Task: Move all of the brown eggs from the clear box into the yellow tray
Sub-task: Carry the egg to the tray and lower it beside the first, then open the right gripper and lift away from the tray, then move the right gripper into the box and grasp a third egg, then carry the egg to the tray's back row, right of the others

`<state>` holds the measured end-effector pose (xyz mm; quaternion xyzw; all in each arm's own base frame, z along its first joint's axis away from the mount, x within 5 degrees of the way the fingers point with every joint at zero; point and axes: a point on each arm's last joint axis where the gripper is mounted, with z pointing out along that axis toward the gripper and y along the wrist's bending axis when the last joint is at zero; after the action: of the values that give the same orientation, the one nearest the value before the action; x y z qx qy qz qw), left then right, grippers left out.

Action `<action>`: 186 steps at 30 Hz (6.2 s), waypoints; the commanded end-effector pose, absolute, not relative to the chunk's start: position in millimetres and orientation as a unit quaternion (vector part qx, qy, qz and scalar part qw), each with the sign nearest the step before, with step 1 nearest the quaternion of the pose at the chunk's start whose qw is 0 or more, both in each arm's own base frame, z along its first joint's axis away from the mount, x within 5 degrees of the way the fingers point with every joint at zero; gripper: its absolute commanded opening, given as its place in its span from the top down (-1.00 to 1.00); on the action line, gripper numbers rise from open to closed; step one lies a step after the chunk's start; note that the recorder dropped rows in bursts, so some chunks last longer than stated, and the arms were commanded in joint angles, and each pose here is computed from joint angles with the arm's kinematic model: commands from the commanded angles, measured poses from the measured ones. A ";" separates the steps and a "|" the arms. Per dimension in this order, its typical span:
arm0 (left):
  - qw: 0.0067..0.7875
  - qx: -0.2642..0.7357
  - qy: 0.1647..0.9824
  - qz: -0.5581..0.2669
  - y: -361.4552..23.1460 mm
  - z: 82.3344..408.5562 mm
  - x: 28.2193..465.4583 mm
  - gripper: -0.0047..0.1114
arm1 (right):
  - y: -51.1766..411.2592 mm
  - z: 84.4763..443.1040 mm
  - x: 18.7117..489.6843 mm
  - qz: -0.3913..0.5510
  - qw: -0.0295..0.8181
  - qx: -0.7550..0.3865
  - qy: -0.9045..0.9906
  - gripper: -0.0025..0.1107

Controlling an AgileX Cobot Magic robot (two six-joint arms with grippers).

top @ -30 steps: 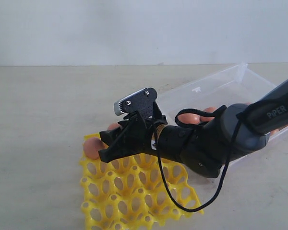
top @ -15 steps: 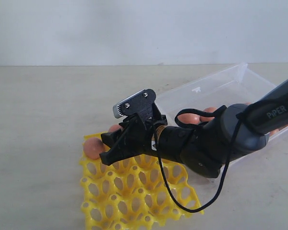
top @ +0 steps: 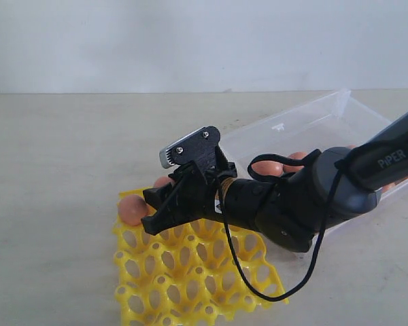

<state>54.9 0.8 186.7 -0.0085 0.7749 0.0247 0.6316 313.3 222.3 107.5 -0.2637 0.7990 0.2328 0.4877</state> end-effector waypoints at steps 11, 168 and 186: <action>0.636 -0.009 0.771 0.027 1.0 188.0 54.9 0.85 | 223.6 110.5 314.1 0.230 0.496 -0.272 0.792 -0.04; 0.636 -0.009 0.771 0.027 1.0 188.0 54.9 0.85 | 69.2 287.3 304.6 0.271 0.716 -0.130 0.630 0.96; 0.636 -0.009 0.771 0.027 1.0 188.0 54.9 0.85 | 137.5 189.1 276.9 0.364 0.580 -0.202 0.700 0.96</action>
<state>54.9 0.8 186.7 -0.0085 0.7749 0.0247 0.6316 276.3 134.4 199.3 -0.2012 0.6958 0.3611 0.5874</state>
